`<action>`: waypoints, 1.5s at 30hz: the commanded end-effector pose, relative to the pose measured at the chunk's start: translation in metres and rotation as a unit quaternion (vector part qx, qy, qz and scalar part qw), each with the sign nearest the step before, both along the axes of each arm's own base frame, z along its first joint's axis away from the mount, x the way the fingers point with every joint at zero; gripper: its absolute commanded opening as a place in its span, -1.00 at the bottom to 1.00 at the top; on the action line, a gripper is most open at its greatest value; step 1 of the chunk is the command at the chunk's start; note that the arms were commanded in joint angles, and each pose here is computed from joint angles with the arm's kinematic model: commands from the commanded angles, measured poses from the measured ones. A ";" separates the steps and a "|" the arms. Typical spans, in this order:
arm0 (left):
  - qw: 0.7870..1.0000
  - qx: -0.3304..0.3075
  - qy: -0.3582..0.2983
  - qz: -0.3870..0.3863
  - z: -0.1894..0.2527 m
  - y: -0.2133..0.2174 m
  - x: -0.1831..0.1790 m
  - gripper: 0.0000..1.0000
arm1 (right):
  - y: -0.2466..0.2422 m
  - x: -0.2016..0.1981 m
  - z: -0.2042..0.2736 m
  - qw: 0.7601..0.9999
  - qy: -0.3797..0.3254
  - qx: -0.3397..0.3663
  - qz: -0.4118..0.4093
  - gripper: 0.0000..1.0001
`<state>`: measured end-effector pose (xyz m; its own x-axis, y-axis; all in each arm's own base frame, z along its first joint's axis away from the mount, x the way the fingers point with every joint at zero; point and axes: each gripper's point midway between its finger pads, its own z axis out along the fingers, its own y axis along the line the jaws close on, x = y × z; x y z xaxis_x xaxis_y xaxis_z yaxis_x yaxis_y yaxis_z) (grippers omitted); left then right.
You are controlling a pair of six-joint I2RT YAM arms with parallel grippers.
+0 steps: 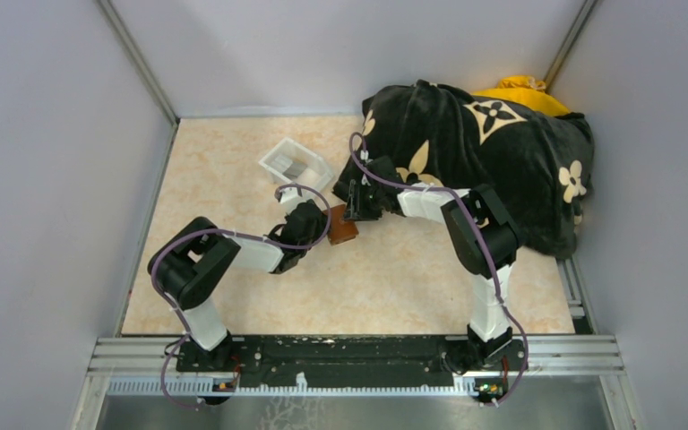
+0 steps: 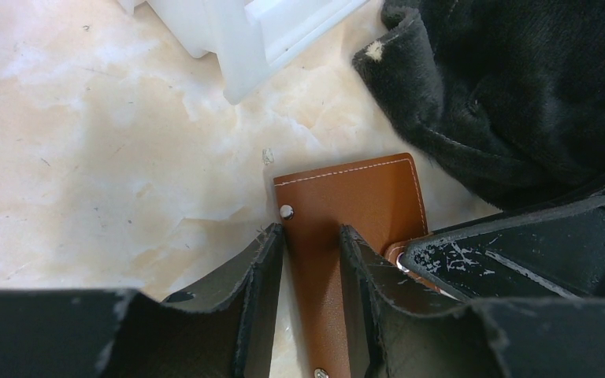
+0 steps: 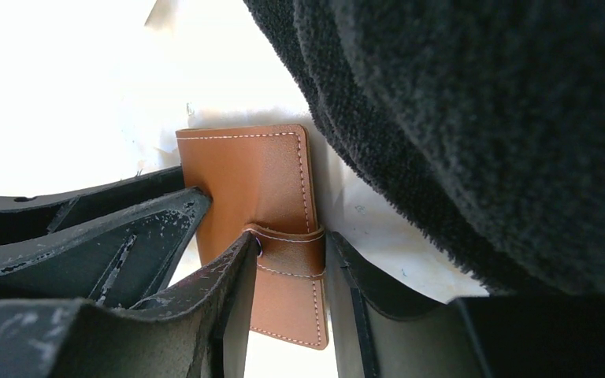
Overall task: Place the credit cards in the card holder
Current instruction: Close the card holder at the center of the board.
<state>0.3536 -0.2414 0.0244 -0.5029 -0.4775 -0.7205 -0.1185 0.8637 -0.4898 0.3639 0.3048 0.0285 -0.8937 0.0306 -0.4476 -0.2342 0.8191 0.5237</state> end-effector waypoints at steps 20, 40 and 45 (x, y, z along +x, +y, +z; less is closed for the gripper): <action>0.981 0.099 0.162 -0.031 -0.091 0.040 -0.070 -0.19 | -0.062 -0.034 -0.081 0.981 0.048 -0.186 -0.039 -0.31; 0.980 0.089 0.173 -0.040 -0.090 0.033 -0.072 -0.29 | -0.079 -0.054 -0.096 0.963 -0.012 -0.256 -0.082 -0.33; 0.979 0.087 0.178 -0.041 -0.091 0.032 -0.073 -0.31 | -0.084 -0.060 -0.106 0.956 -0.024 -0.277 -0.094 -0.34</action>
